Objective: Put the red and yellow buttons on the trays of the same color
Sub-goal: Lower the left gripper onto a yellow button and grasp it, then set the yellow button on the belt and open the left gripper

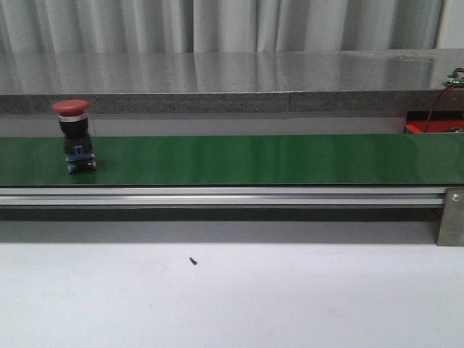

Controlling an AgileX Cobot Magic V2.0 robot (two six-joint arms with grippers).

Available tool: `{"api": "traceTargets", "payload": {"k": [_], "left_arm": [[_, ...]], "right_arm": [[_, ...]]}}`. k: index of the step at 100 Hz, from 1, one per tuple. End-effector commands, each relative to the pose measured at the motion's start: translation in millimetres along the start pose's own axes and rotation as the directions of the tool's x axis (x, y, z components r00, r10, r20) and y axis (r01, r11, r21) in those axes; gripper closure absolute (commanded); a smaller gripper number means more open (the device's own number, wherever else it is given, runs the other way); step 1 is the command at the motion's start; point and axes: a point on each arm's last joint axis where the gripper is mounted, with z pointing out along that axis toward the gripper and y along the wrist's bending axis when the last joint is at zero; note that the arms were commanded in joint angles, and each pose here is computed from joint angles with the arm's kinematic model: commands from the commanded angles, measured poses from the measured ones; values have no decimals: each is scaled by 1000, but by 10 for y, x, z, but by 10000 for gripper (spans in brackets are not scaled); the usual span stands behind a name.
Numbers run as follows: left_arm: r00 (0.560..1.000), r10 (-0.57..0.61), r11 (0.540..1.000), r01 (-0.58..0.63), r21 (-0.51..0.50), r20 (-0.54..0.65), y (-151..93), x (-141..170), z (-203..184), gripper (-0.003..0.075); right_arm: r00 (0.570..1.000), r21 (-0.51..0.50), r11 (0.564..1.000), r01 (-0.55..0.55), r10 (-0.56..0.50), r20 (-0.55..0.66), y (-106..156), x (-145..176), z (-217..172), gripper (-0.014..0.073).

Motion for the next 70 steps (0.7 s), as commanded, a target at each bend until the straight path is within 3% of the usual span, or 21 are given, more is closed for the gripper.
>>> {"api": "traceTargets", "payload": {"k": [1,22,70], "left_arm": [[992,36,999,-38,15,119,-183,-131,-270,638],[986,97,993,-105,55,136,-476,-172,-222,638],[995,75,989,-82,126,64,-558,-158,145,635]], "right_arm": [[997,1,1000,1,-1,77,6,-102,-60,665],[997,1,1000,1,-1,77,6,-102,-60,665],[997,1,1000,1,-1,76,6,-101,-60,665]]}}
